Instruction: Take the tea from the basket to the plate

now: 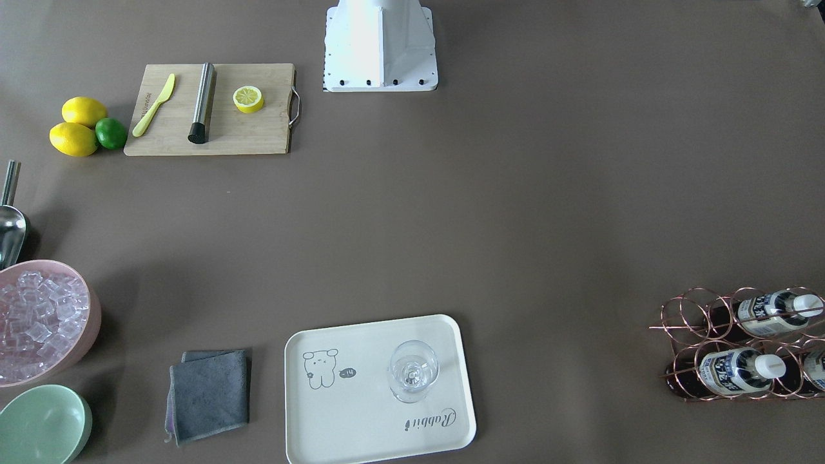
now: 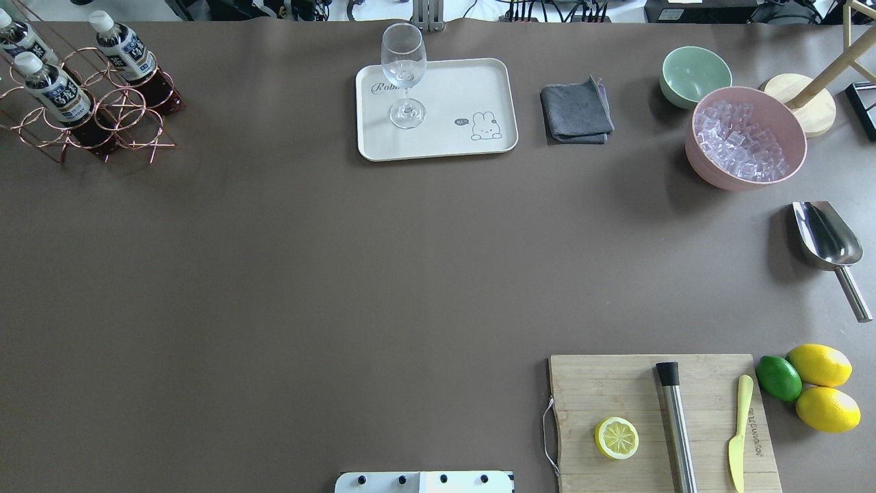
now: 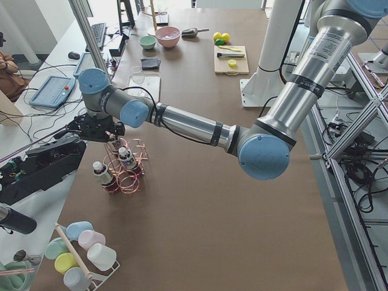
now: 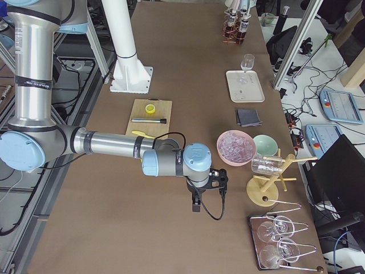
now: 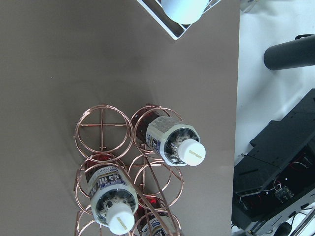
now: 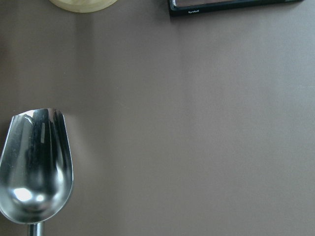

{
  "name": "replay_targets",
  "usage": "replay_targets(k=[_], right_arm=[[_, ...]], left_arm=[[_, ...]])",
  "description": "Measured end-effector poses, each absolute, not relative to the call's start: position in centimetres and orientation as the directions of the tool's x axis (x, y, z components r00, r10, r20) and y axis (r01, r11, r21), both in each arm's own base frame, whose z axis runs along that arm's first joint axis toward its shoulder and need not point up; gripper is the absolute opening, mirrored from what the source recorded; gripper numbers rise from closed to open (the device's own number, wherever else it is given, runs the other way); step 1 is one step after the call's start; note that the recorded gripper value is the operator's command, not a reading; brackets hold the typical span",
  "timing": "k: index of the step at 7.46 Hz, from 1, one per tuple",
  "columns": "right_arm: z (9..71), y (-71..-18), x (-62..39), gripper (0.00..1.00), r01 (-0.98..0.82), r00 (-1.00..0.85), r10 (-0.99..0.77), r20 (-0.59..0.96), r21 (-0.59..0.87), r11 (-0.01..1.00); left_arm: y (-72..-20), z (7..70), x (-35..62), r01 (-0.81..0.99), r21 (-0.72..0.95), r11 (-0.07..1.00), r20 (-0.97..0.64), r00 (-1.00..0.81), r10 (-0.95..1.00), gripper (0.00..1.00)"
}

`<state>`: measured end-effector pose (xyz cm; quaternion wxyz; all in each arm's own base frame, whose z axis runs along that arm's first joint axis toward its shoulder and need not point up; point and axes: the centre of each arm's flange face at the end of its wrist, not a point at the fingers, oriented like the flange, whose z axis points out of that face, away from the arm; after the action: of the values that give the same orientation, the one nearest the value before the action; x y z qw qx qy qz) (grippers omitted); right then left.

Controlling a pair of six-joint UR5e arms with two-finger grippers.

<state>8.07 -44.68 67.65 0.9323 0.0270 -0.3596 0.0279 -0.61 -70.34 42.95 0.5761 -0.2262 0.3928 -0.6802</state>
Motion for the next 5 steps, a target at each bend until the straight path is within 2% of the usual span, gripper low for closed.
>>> replay_targets(k=[2,3,4,5], right_arm=[[67.6,-44.7,8.1,0.99,-0.072,0.741,0.032,0.671,0.032,0.997],[67.6,-44.6,8.1,0.99,-0.072,0.741,0.032,0.671,0.032,0.997],[67.5,-44.6,8.1,0.99,-0.072,0.741,0.031,0.671,0.033,0.997],[67.6,-44.6,8.1,0.99,-0.072,0.742,0.032,0.670,0.032,0.997]], left_arm=[[-70.4,43.1,2.2,0.610,-0.792,-0.034,-0.126,-0.218,-0.968,0.73],[-70.4,43.3,2.8,0.620,-0.784,-0.038,-0.125,-0.218,-0.968,0.65],[-70.3,43.4,3.1,0.623,-0.780,-0.050,-0.117,-0.224,-0.967,0.50],[-70.3,43.4,3.2,0.624,-0.779,-0.058,-0.112,-0.230,-0.967,0.11]])
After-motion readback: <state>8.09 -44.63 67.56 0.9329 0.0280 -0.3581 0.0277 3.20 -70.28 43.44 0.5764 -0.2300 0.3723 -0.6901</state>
